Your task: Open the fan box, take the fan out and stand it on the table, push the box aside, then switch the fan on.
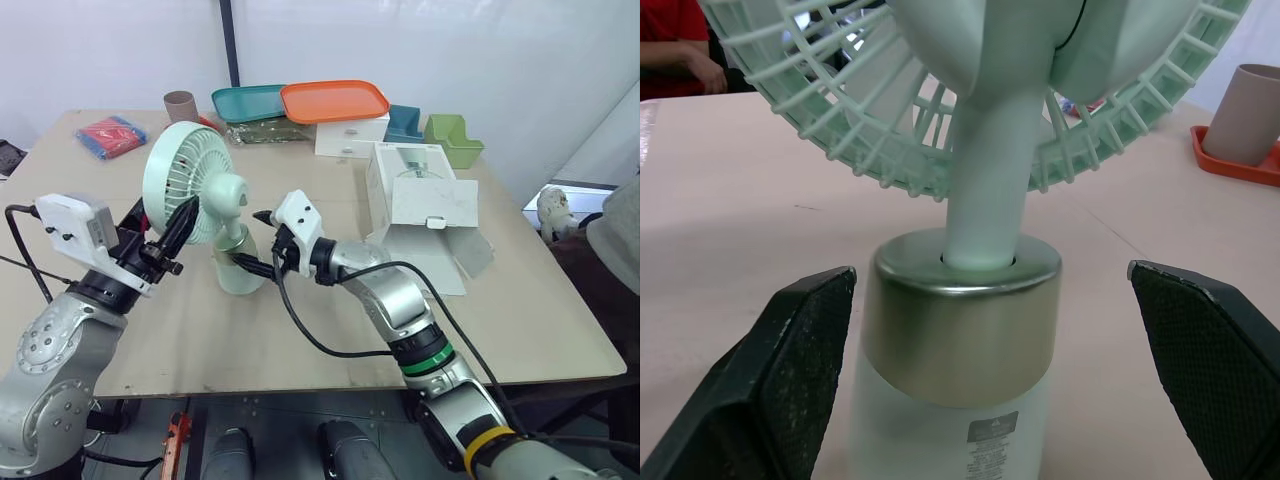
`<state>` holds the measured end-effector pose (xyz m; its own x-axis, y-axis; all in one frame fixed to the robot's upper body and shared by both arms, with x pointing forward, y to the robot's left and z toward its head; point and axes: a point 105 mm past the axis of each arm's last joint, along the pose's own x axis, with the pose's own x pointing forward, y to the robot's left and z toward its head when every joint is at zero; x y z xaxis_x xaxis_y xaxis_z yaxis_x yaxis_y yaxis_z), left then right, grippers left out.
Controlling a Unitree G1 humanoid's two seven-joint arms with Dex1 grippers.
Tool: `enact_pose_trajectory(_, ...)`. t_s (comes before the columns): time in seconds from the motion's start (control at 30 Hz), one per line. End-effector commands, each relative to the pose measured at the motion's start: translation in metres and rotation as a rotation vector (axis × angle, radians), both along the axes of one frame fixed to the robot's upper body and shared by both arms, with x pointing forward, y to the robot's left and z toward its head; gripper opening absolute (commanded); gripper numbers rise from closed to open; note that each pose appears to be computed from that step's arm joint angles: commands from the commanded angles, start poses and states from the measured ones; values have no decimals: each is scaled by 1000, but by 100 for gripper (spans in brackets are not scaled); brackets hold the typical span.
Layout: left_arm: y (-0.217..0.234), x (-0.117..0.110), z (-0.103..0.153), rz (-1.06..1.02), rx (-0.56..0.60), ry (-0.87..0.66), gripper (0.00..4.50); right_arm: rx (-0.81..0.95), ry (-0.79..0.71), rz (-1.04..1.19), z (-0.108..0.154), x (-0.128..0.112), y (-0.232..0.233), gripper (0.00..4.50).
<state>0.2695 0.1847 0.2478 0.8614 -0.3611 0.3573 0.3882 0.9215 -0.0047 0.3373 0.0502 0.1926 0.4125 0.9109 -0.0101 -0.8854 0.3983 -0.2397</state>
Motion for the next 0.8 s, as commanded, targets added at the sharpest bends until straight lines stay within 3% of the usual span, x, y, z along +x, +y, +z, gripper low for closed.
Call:
enact_pose_trajectory(0.03, -5, -6, 18, -10, 10, -85, 214, 29, -39, 11, 16, -2, 4, 450)
enact_pose_trajectory(0.47, -8, 0, 13, -4, 30, -83, 214, 74, -14, 52, 27, -9, 13, 450)
enact_pose_trajectory(0.53, -8, 0, 14, -6, 32, -85, 212, 69, -13, 51, 26, -9, 14, 395)
enact_pose_trajectory(0.57, -8, 1, 14, -6, 31, -86, 212, 65, -11, 47, 25, -8, 14, 391)
enact_pose_trajectory(0.6, -7, 0, 15, -7, 31, -87, 212, 63, -10, 45, 24, -8, 14, 322)
enact_pose_trajectory(0.8, -5, -1, 13, -9, 37, -86, 212, 35, -2, 49, 17, -9, 17, 318)
